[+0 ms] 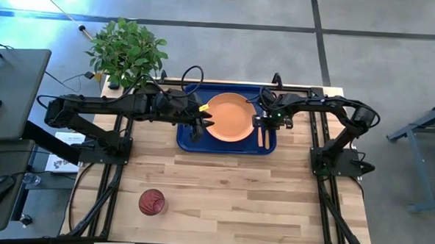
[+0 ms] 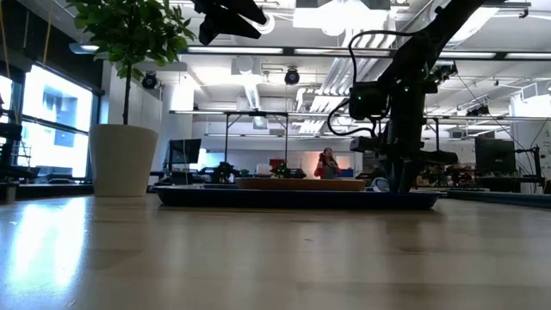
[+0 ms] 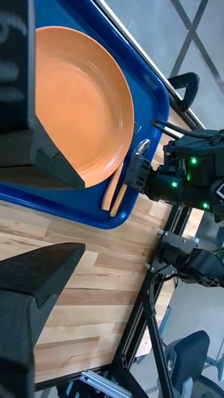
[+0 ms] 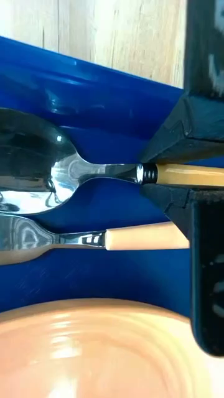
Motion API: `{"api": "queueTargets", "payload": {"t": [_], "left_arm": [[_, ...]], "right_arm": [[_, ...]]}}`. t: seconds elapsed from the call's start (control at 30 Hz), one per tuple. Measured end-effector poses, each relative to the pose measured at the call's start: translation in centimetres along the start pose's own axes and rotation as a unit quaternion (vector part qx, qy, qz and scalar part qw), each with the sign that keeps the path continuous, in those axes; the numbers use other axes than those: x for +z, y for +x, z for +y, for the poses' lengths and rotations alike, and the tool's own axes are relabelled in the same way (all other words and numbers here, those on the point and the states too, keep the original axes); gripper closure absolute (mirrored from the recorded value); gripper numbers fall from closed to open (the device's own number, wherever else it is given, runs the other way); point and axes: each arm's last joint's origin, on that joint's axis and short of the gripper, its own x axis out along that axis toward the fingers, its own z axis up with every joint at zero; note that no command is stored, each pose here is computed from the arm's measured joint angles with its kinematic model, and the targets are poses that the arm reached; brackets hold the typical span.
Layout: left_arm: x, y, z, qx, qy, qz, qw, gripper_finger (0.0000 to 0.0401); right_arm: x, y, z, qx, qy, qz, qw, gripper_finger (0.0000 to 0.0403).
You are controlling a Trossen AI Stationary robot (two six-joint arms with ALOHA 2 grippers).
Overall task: Pick and place plate/cup/fork/spoon on tray
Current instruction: Put the yellow spoon on the blue tray
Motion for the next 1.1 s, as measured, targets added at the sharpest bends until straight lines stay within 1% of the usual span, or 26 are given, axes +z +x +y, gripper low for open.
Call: {"api": "queueTargets", "payload": {"t": [0.23, 0.53, 0.87, 1.1], "left_arm": [[-0.01, 0.01, 0.00, 0.000, 0.000, 0.000, 1.000, 0.0261], [-0.01, 0.01, 0.00, 0.000, 0.000, 0.000, 1.000, 0.0261], [0.00, 0.00, 0.00, 0.000, 0.000, 0.000, 1.000, 0.0261], [0.00, 0.01, 0.00, 0.000, 0.005, 0.000, 1.000, 0.0261]], "right_arm": [[0.43, -0.05, -0.24, 0.003, 0.008, -0.003, 1.000, 0.0384], [0.48, -0.05, -0.20, 0.004, 0.003, -0.007, 1.000, 0.0383], [0.53, -0.04, -0.17, 0.003, 0.008, -0.012, 1.000, 0.0351], [0.54, -0.04, -0.17, 0.002, 0.008, -0.012, 1.000, 0.0347]]}}
